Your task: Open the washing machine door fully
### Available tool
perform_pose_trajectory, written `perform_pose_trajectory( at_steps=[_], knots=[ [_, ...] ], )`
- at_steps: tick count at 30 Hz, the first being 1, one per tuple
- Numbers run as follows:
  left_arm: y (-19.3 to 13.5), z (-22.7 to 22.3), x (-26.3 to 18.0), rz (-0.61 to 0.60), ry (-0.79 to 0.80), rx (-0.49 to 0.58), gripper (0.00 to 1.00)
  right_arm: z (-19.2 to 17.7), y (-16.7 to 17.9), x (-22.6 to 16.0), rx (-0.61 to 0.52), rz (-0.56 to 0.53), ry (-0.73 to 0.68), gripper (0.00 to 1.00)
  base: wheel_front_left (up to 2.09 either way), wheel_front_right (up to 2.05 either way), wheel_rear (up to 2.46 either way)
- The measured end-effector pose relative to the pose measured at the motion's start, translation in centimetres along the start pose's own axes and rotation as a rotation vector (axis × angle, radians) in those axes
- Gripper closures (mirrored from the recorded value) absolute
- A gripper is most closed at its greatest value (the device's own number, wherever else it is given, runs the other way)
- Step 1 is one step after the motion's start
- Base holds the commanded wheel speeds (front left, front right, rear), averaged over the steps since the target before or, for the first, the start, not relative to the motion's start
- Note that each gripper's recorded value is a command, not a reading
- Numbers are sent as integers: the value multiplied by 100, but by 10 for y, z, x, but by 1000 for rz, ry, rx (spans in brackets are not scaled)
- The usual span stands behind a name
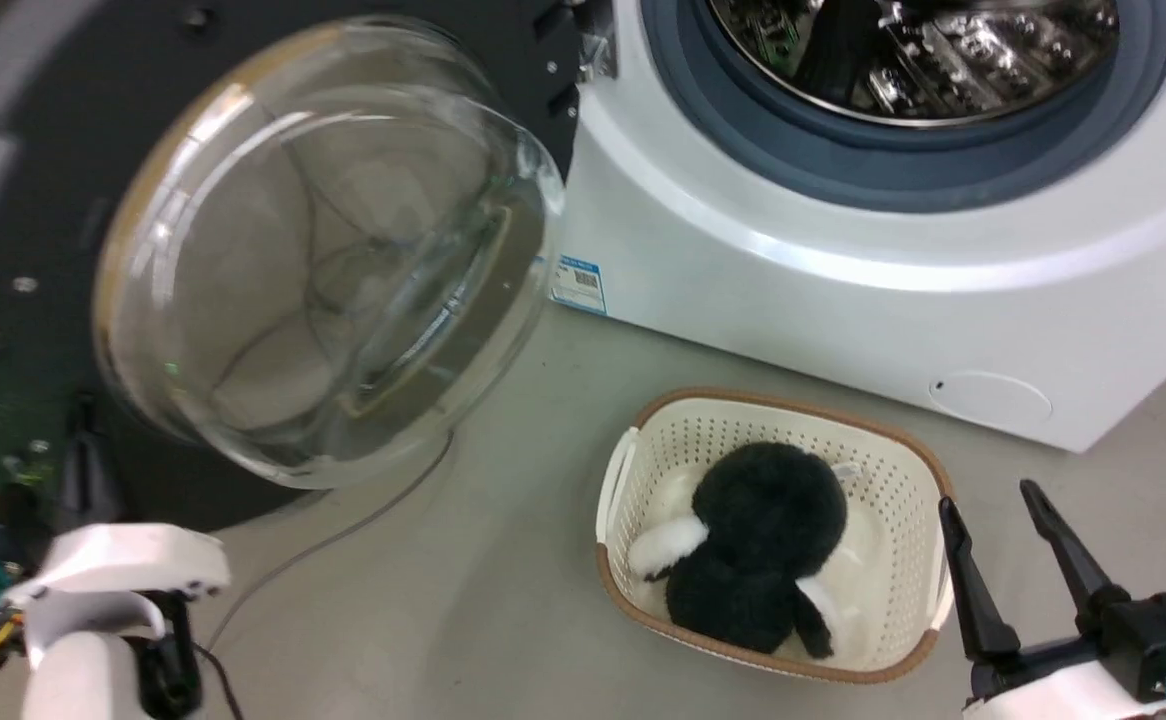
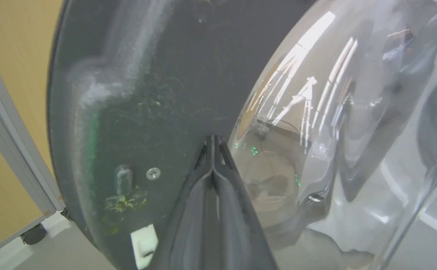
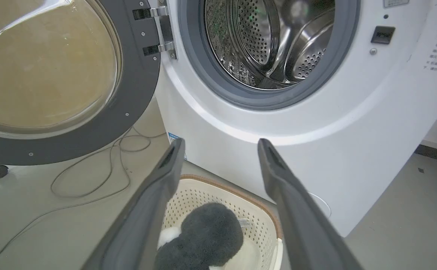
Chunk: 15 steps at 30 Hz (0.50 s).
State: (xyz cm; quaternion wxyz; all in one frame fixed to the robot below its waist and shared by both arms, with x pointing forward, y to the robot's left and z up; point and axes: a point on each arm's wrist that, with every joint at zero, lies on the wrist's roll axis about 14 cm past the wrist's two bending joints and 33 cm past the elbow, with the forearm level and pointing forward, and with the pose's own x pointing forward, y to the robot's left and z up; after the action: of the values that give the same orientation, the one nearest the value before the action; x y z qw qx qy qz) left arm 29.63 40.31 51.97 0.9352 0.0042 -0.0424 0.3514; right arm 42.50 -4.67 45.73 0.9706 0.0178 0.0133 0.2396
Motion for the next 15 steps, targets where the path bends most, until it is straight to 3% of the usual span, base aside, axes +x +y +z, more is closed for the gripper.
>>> perform_pose_trajectory(
  at_steps=[15],
  knots=[
    [31, -5, 40, 108, 16, 52, 100, -17, -19, 4, -2, -31, 33, 0, 0, 0, 0]
  ],
)
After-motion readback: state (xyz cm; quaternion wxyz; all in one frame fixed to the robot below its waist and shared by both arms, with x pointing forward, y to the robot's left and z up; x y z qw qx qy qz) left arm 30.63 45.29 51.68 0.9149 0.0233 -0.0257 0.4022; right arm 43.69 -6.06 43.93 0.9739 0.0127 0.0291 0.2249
